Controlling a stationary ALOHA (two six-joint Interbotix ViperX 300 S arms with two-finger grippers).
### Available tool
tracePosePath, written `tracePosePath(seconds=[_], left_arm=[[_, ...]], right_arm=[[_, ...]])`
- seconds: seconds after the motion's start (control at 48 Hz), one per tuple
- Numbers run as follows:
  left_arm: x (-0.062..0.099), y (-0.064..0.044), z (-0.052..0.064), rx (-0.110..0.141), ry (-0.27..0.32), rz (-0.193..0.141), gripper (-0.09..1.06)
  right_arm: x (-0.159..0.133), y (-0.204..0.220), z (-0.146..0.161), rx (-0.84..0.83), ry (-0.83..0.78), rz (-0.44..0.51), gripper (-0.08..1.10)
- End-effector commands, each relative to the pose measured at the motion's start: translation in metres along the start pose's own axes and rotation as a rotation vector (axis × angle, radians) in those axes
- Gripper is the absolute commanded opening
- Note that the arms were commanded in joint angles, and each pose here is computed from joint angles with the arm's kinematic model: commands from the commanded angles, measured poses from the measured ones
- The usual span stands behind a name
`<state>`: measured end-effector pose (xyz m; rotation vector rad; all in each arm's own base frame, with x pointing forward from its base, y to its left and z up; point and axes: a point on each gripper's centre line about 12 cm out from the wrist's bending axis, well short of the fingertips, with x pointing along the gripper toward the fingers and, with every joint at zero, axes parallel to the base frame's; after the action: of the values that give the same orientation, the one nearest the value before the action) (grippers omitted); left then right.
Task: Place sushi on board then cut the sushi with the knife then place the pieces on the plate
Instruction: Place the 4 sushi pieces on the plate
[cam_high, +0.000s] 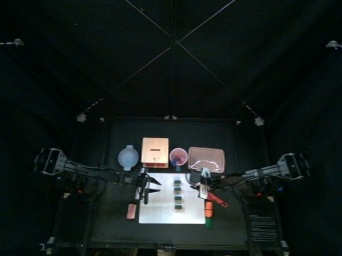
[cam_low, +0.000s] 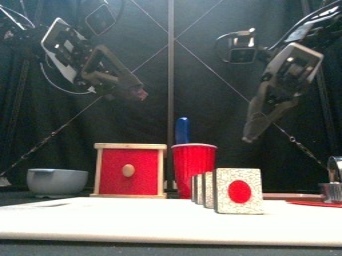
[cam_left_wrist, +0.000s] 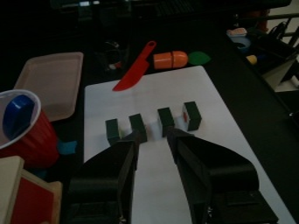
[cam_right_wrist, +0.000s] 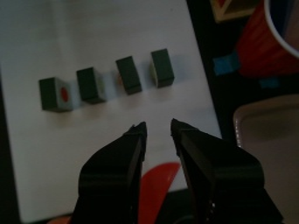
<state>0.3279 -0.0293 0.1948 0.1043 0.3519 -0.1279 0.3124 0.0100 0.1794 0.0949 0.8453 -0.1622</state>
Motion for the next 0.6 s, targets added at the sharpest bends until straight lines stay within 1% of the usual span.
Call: tracePosePath(seconds=[0.021, 0.208, 0.354, 0.458, 0.604], left_arm=[[-0.002, 0.003, 0.006, -0.002, -0.025, 0.009, 0.72], [-0.002, 0.005, 0.002, -0.001, -0.016, 0.014, 0.72], [-0.003, 0.004, -0.001, 0.013, -0.008, 0.008, 0.72], [-0.003, 0.003, -0.004, 0.019, 0.0, 0.006, 0.72], [-0.005, 0.004, -0.008, 0.015, 0.009, 0.007, 0.72]], right_arm=[[0.009, 0.002, 0.025, -0.016, -0.035, -0.006, 0.69], [0.033, 0.004, 0.041, -0.021, -0.021, -0.022, 0.69], [0.049, 0.002, 0.045, -0.001, 0.002, -0.035, 0.7], [0.059, 0.001, 0.045, -0.001, 0.017, -0.041, 0.74], [0.064, -0.004, 0.048, 0.004, 0.021, -0.054, 0.83]])
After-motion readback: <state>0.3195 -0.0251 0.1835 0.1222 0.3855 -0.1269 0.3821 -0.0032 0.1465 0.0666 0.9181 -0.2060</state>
